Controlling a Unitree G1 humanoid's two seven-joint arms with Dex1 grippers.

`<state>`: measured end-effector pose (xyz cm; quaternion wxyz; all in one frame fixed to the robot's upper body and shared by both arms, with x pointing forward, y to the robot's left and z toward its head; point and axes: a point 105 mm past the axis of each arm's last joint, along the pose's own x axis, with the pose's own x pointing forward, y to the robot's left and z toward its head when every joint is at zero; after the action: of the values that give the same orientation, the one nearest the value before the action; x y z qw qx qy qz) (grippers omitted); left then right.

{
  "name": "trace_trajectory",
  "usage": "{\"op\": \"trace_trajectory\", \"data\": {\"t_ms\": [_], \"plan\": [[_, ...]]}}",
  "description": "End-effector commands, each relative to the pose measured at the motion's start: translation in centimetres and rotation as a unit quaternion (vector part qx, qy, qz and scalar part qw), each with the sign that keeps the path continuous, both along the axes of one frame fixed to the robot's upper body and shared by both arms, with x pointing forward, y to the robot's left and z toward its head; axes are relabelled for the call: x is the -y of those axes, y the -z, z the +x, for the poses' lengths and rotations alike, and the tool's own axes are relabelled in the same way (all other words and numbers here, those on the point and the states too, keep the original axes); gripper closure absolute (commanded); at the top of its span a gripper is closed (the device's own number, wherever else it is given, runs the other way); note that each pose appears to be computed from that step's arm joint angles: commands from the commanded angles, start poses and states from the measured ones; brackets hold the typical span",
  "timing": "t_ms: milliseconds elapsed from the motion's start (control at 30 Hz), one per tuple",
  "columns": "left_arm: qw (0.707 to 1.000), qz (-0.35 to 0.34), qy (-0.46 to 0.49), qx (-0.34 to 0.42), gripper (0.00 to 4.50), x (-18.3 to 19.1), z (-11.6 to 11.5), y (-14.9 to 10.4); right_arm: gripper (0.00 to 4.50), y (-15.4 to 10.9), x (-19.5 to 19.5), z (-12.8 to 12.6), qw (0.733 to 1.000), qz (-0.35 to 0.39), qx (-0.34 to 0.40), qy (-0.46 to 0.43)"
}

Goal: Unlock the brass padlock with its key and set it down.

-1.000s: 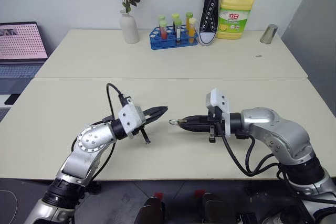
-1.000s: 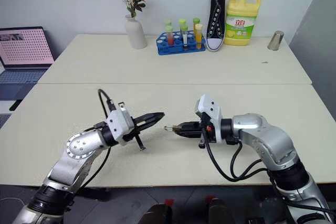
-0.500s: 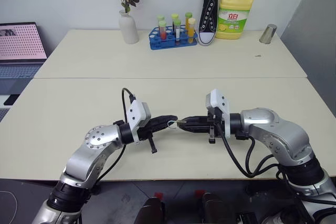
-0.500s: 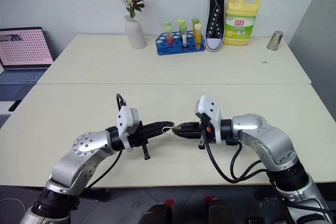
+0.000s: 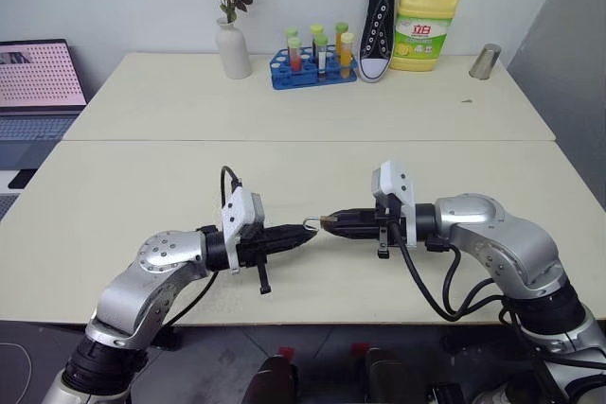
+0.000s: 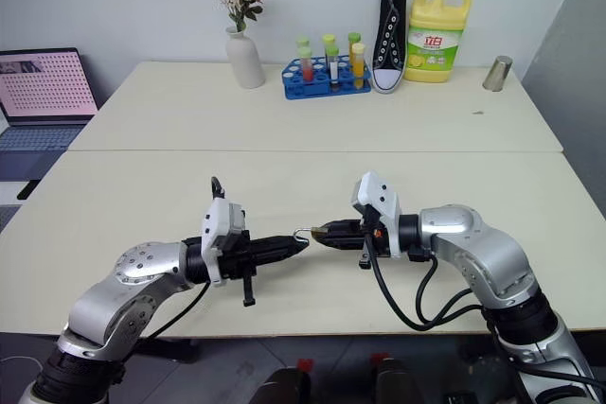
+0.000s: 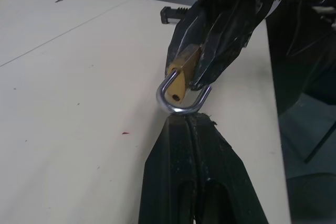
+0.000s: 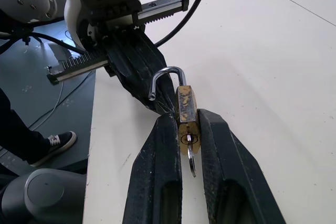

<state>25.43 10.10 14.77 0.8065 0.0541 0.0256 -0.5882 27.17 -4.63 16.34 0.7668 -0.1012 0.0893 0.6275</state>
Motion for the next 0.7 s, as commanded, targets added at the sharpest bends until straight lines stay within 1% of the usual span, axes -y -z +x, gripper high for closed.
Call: {"op": "trace_trajectory", "data": {"t_ms": [33, 200, 433, 700], "plan": [[0.999, -0.029, 0.021, 0.01, 4.5, 0.44, -0.77, -2.2, 4.36, -0.58, -0.19, -0.31, 1.0, 0.007, 0.015, -0.013], [0.999, -0.04, 0.014, -0.01, 4.5, 0.32, -0.8, -2.61, 4.36, -0.51, -0.19, -0.29, 1.0, 0.005, 0.015, -0.013], [1.0, -0.029, 0.003, -0.006, 4.5, 0.08, -0.51, -2.57, 4.36, -0.46, -0.22, -0.32, 1.0, 0.005, 0.014, -0.015], [1.0, -0.02, 0.01, 0.0, 4.5, 0.19, -0.87, -2.56, 4.36, -0.34, -0.16, -0.26, 1.0, 0.003, 0.013, -0.014]]}}
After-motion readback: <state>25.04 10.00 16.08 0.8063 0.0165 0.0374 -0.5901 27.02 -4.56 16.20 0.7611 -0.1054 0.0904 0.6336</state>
